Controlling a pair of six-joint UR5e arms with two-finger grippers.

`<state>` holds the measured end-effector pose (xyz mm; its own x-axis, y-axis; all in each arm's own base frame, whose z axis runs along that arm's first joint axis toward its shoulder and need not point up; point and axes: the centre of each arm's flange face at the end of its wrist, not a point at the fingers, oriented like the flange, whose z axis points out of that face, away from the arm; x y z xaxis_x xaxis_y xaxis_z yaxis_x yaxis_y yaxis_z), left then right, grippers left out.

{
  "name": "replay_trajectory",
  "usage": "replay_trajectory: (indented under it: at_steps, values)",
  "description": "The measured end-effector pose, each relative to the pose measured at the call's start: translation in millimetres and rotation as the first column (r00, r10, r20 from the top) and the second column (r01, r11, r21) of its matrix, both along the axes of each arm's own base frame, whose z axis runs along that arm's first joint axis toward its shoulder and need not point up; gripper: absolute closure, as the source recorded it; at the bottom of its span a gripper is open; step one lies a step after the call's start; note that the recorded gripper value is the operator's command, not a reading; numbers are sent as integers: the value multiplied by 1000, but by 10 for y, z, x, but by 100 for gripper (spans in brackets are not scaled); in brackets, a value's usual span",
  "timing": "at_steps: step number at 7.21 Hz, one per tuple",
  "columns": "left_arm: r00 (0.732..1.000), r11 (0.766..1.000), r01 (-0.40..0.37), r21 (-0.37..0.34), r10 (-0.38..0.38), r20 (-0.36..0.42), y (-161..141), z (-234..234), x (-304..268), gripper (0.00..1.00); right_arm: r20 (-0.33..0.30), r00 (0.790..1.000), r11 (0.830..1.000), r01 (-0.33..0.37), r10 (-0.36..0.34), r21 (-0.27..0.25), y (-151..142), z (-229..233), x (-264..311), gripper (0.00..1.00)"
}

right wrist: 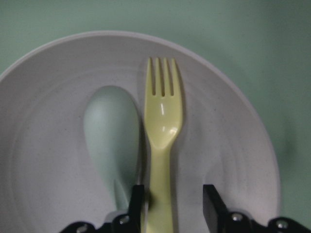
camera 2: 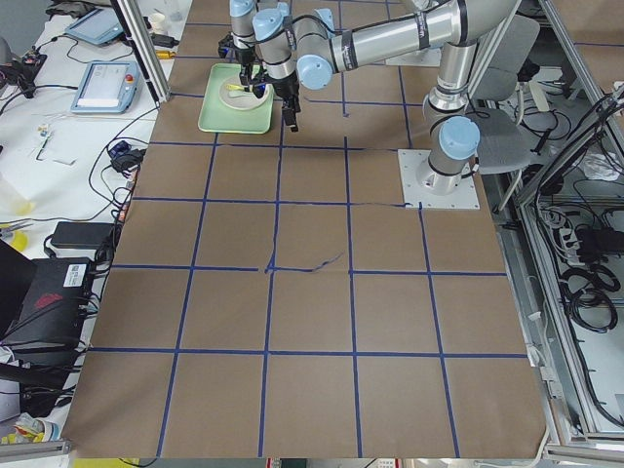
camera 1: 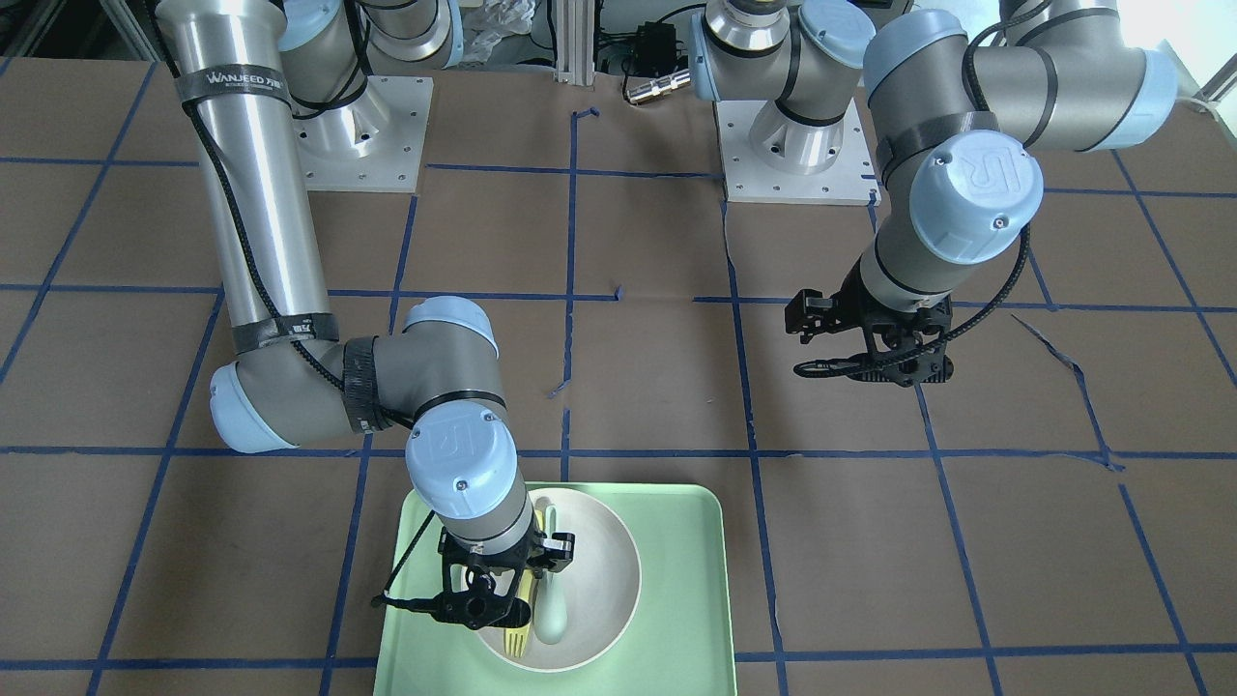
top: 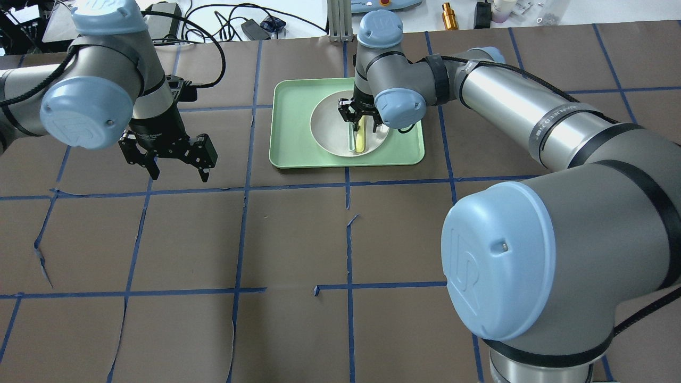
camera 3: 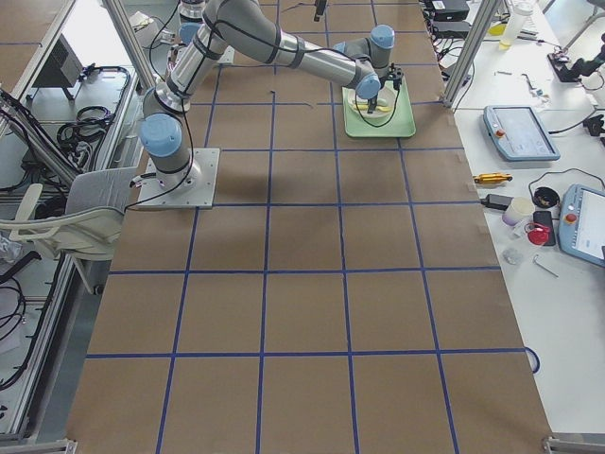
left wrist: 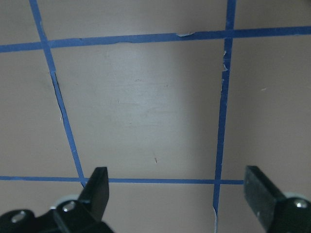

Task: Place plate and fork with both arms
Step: 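Lift the yellow fork with the right gripper and move it beside the plate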

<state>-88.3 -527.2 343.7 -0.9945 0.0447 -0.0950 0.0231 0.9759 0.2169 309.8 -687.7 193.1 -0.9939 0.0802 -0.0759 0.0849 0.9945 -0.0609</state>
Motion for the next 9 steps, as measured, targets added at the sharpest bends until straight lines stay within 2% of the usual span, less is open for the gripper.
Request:
replay_trajectory:
  at_steps: [2,4,6,7,9]
  values:
    - [1000,1000,1,0,-1,1,0,0,3,0,-3,1000,1000,-15,15,7,14,32,-9,100]
    - [1000,1000,-3,1,3,2,-6,0,41,0,-4,1000,1000,2,-2,19,39,92,-16,100]
    - [1000,1000,-12,-2,12,2,-18,13,104,0,2,999,999,35,-35,-17,74,477,-47,100]
    - [1000,1000,-14,-6,14,2,-23,27,111,0,-15,999,999,33,-33,-35,101,717,-125,100]
    - [1000,1000,-16,-8,16,4,-25,39,110,0,-97,995,999,-7,3,-41,68,826,-408,100]
